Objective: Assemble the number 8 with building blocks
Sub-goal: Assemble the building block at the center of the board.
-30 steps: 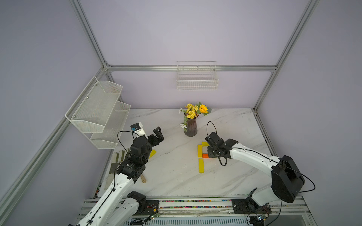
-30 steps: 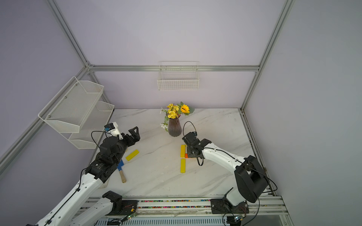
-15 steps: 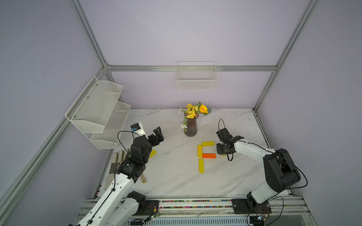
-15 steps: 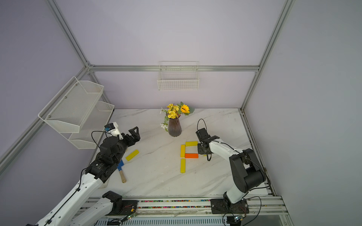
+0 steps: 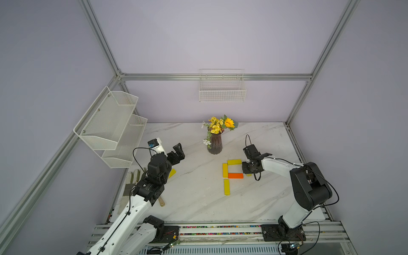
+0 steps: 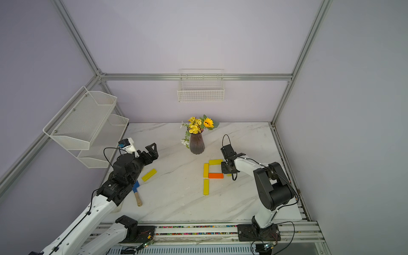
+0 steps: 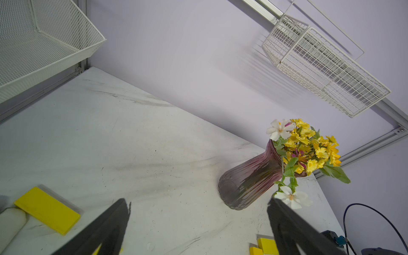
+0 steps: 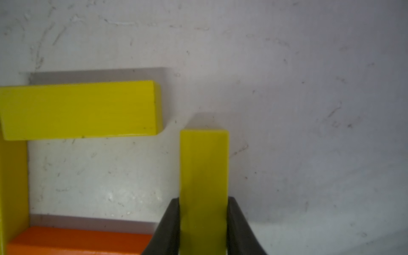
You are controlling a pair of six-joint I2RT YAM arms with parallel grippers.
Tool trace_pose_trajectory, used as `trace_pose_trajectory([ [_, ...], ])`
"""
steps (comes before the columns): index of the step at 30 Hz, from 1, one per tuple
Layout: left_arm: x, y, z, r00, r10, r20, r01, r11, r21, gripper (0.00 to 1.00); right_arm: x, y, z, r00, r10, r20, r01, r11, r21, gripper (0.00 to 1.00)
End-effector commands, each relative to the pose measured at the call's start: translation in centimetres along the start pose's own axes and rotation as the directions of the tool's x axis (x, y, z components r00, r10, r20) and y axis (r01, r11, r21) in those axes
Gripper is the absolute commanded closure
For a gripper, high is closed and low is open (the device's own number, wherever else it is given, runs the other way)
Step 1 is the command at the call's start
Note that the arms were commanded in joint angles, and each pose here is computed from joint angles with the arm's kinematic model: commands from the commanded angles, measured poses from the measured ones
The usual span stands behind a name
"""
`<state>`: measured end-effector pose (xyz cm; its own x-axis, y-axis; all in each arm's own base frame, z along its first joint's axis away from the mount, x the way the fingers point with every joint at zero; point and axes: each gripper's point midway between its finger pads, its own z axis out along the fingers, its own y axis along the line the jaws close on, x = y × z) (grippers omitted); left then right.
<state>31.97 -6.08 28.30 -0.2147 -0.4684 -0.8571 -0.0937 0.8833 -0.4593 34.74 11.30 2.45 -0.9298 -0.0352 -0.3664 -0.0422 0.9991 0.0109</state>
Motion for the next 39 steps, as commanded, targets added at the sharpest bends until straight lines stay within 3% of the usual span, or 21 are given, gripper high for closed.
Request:
trace_pose_trajectory([
  [1,-1.1,-0.7,-0.2,0.999,-0.009,0.039,0.008,1.000,0.027,0.00,0.3,0.2,0.8,1.000,-0.008,-0.025,0.008,1.000,-0.012,0.80],
  [13,-1.1,-0.6,-0.3,0.999,-0.010,0.040,0.009,1.000,0.025,0.00,0.2,0.7,0.1,1.000,-0.001,-0.021,0.000,0.999,-0.045,0.60],
  [20,-1.2,-0.6,-0.4,0.999,-0.009,0.042,0.008,1.000,0.027,0.00,0.4,1.0,0.1,1.000,0.002,-0.031,-0.004,0.998,-0.063,0.64],
  [39,-1.4,-0.8,-0.5,0.999,-0.016,0.046,0.014,0.999,0.033,0.00,0.8,1.2,-0.9,1.000,0.017,-0.026,-0.019,0.996,-0.092,0.56],
])
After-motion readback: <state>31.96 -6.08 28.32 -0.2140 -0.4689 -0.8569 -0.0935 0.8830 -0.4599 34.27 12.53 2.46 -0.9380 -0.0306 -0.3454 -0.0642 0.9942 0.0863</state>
